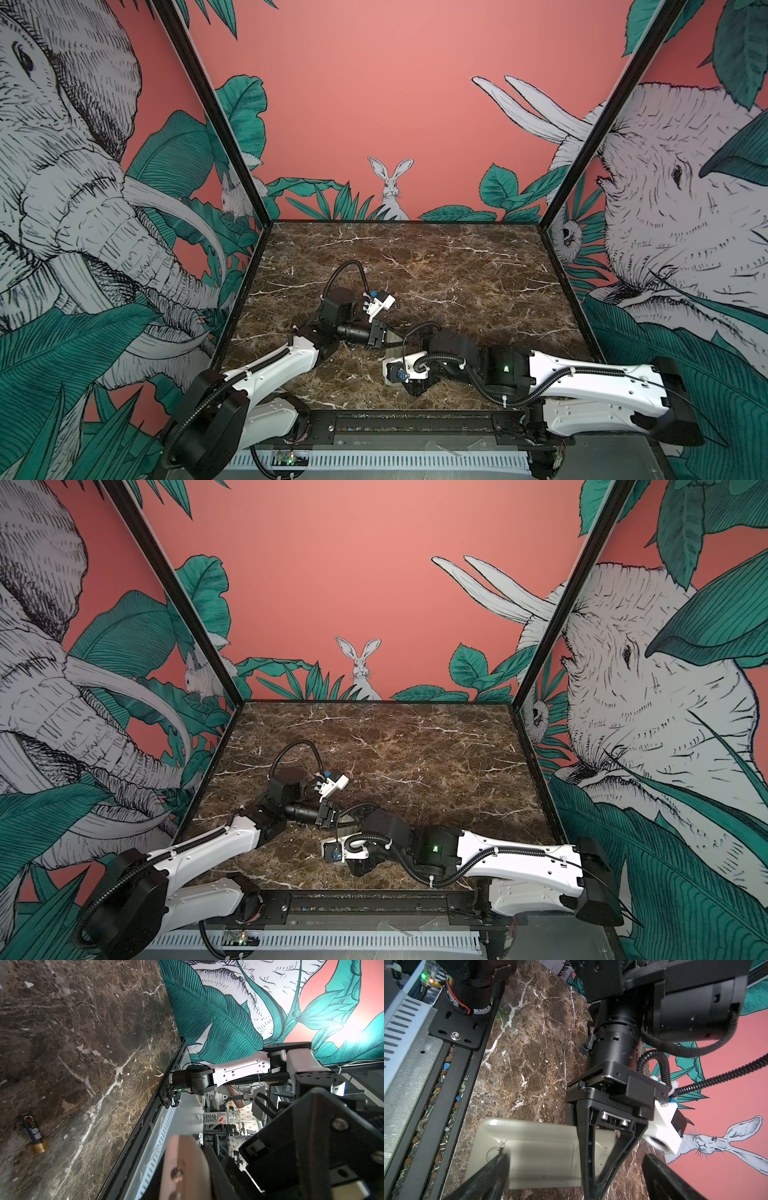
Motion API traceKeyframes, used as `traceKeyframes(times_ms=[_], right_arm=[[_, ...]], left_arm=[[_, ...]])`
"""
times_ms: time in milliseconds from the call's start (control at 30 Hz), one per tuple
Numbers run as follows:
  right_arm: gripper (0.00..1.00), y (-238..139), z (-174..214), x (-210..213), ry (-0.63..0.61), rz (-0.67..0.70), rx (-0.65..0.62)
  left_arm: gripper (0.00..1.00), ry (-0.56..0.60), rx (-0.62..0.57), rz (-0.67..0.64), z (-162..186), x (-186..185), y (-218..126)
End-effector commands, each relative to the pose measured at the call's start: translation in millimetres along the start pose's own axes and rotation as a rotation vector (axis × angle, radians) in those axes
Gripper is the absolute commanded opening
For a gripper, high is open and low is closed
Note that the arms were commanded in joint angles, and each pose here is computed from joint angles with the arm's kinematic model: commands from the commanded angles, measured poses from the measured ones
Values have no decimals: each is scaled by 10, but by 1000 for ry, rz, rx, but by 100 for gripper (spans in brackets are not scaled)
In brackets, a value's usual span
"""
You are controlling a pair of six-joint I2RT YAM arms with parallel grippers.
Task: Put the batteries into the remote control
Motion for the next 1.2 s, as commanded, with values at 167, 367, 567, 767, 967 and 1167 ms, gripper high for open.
traceKeyframes(times_ms=[167,367,567,767,967,1167], right_arm=[[99,-32,-109,78,49,-52,-75],[100,51,-82,106,43,-66,-46],[99,112,-29,93,36,-53,-14],[99,88,6,51,23,-22,-5],[100,74,42,30,7,-7,16],[99,91,101,35,-8,-4,48]], left_arm=[[0,3,22,22,38,-35,9],[0,4,21,24,33,-44,6],[0,5,23,26,27,-51,10],[0,2,23,23,36,-34,9],[0,1,23,22,40,-32,8],[0,2,23,22,38,-29,11]])
Point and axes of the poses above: each gripper's point midway between its finger pads, its own y axis out along the fingers, its own x axis along the line the jaws close on, z = x × y, the point moved 2 cm from there along -y, back along the fingers
